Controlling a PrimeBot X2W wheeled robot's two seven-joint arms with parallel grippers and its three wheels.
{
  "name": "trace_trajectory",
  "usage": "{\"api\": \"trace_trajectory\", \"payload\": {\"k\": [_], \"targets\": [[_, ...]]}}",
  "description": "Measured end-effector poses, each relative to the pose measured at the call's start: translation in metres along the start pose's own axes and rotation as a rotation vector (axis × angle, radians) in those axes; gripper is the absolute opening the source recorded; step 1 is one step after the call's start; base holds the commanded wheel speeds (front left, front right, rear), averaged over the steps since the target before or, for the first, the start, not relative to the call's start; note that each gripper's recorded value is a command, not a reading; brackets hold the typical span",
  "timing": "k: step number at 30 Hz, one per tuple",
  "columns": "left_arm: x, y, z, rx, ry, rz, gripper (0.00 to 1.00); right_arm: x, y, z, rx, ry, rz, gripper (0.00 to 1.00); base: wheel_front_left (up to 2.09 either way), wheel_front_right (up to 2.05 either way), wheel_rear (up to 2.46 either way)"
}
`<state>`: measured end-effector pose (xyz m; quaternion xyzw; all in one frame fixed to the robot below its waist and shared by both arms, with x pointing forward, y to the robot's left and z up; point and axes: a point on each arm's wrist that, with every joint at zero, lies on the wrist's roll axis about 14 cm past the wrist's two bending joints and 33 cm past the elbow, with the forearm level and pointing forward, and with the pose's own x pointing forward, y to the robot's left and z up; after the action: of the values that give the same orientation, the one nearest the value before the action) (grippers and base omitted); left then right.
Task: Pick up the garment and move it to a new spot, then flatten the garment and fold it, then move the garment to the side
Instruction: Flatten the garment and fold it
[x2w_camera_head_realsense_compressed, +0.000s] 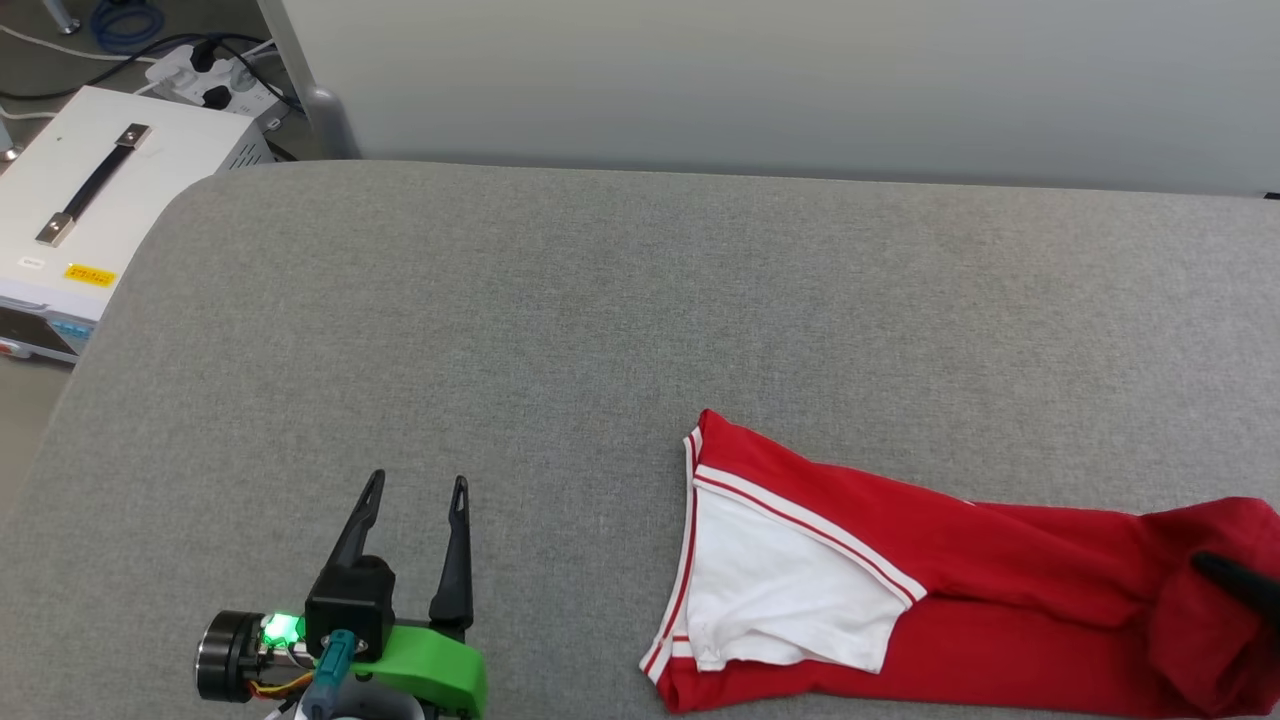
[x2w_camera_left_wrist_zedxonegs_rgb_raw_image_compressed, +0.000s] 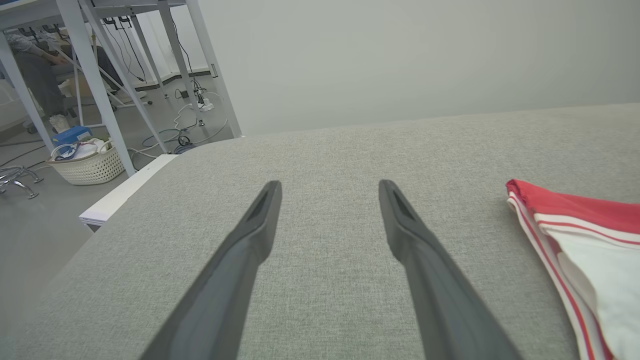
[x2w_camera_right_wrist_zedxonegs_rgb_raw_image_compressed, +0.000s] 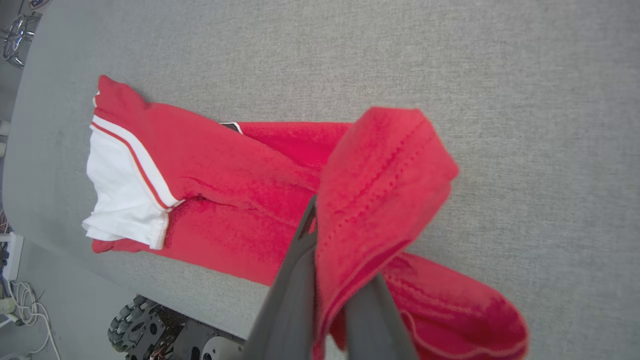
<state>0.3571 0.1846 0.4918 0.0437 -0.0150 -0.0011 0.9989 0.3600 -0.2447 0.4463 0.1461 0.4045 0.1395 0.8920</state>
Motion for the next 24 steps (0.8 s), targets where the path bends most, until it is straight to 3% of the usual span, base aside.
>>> {"api": "trace_trajectory", "payload": {"k": [7, 18, 24], "targets": [[-0.002, -0.003, -0.004, -0.006, 0.013, -0.007, 1.0, 0.01, 0.061, 0.004, -0.106, 0.028, 0.158, 0.0, 0.0, 0.0, 0.0], [0.005, 0.0, -0.013, -0.009, 0.041, 0.004, 1.0, 0.062, 0.159, 0.007, -0.346, 0.111, 0.353, 0.0, 0.0, 0.0, 0.0], [0.011, 0.0, -0.017, -0.013, 0.054, 0.009, 1.0, 0.094, 0.189, -0.005, -0.441, 0.185, 0.405, 0.0, 0.0, 0.0, 0.0]]}}
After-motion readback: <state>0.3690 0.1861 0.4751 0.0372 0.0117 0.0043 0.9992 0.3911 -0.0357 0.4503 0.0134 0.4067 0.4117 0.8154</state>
